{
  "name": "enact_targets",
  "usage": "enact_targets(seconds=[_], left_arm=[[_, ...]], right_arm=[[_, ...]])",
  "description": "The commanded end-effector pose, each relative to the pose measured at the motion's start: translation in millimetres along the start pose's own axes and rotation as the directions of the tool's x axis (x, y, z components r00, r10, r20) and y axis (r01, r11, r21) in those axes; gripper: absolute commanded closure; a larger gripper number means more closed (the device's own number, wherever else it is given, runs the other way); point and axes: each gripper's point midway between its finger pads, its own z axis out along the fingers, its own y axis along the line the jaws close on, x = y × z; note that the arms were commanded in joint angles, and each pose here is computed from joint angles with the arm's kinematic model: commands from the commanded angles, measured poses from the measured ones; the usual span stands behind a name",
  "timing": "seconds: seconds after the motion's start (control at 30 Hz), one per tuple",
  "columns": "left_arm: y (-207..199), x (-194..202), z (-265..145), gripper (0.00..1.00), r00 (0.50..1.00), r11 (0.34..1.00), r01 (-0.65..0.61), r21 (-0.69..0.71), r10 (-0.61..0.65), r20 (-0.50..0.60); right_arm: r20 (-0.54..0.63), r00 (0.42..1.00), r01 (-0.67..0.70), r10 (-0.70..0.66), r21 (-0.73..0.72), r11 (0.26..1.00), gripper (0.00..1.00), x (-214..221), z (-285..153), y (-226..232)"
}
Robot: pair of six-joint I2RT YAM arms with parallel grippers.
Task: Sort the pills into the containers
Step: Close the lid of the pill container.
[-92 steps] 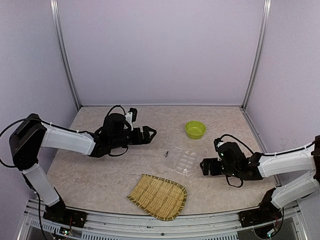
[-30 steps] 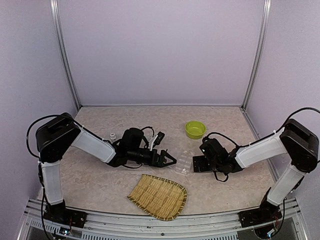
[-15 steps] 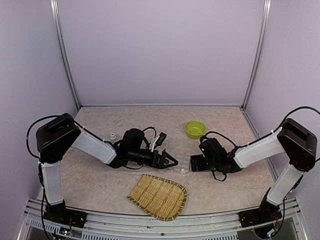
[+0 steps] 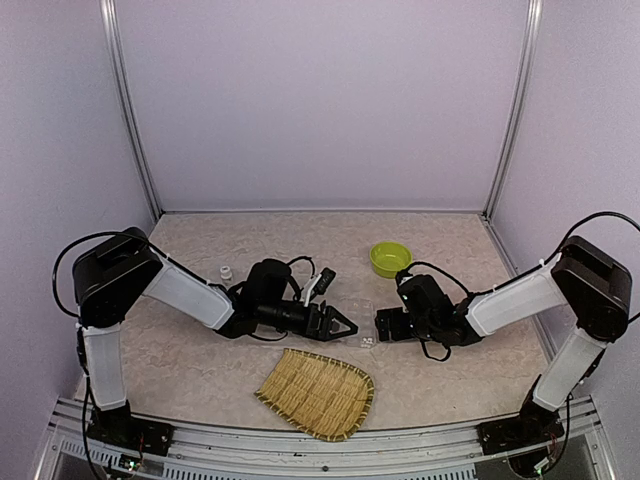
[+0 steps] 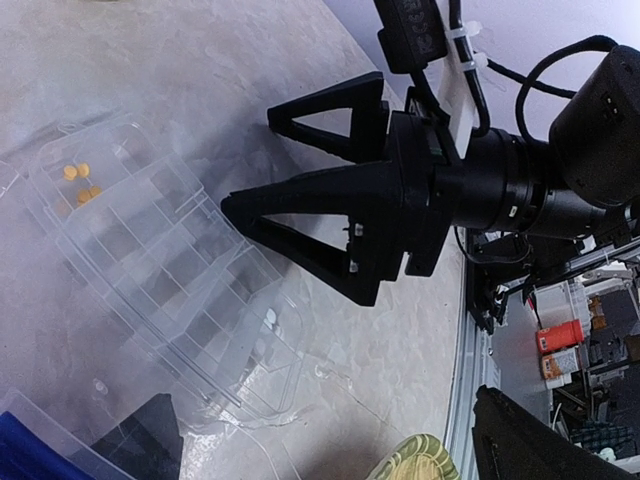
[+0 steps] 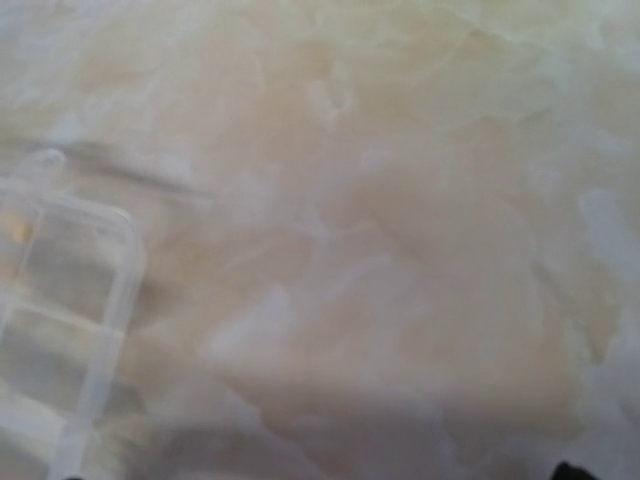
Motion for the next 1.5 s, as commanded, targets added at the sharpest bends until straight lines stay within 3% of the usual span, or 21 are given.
enact_targets(seconds=[0.0, 0.57, 1.17, 1.47], left_arm=[[9, 1, 5, 0.01, 1.000, 0.999, -0.006, -0.039, 0.006, -0.006], [54, -17, -28, 0.01, 0.994, 0.978, 0.086, -0.191, -0.071, 0.083], [2, -30, -37, 0.01, 0.991, 0.999, -0.034, -0.027, 0.037, 0.126], [-5, -22, -27, 0.01, 0.995, 0.999, -0.038, 0.011, 0.037, 0.092]], right_arm=[[-0.107, 0.994, 0.009, -0.011, -0.024, 1.000, 0.00, 29, 4, 1], [-0.101, 0.995, 0.000, 0.001, 0.013, 1.000, 0.00, 31, 0, -8], [-0.101, 0.995, -0.004, 0.005, 0.008, 1.000, 0.00, 30, 0, -7], [-0.106, 0.994, -0.002, 0.003, 0.004, 1.000, 0.00, 31, 2, -5]])
